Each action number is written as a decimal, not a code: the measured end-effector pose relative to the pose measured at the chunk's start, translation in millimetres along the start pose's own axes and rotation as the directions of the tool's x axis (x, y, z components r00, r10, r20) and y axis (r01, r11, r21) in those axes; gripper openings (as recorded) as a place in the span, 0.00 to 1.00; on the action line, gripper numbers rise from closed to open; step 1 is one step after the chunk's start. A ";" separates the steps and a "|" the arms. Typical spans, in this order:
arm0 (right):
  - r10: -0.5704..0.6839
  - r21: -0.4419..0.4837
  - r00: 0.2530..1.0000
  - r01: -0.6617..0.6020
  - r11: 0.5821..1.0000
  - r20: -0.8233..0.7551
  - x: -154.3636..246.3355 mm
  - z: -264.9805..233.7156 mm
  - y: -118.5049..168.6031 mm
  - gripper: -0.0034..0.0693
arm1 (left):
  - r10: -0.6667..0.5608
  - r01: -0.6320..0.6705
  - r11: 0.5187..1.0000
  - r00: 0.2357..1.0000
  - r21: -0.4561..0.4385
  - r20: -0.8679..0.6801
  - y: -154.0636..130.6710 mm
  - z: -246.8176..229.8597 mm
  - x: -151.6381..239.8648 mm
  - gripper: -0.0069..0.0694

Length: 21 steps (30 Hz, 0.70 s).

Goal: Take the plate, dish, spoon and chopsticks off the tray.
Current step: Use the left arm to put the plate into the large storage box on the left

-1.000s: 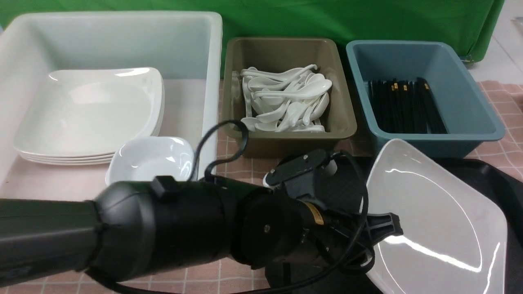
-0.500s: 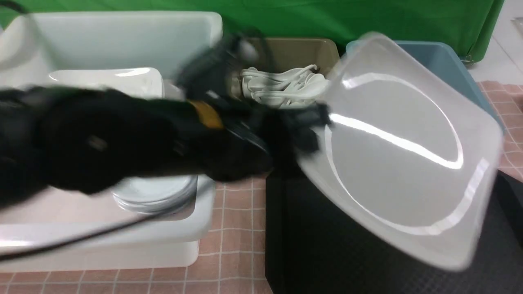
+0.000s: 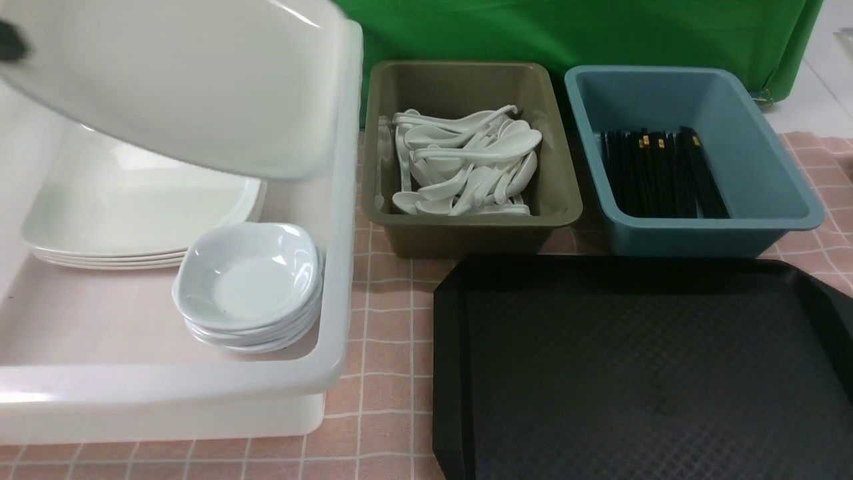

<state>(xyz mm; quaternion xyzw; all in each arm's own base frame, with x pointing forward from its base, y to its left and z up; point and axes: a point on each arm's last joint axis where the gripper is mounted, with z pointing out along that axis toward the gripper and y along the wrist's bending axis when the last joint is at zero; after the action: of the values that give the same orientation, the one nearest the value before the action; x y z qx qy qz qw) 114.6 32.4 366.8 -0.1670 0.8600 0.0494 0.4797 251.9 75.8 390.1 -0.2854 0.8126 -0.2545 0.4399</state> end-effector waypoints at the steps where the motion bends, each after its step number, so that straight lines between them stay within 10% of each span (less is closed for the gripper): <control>1: 0.000 0.000 1.000 0.000 1.000 -0.002 0.2 0.0 0.0 0.11 | -0.025 0.025 1.000 1.000 -0.003 0.016 11.8 2.0 -8.0 0.11; 21: 0.001 -0.001 1.000 -0.001 1.000 -0.005 0.4 0.0 0.1 0.13 | -0.093 0.086 0.992 0.992 -0.088 -0.081 122.5 112.4 -22.6 0.12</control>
<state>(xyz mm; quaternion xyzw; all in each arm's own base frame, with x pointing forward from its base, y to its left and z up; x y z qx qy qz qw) 114.3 32.5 366.4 -0.1672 0.8611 0.0498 0.4775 329.4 159.8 267.2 -0.3288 0.8269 -0.2515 0.3806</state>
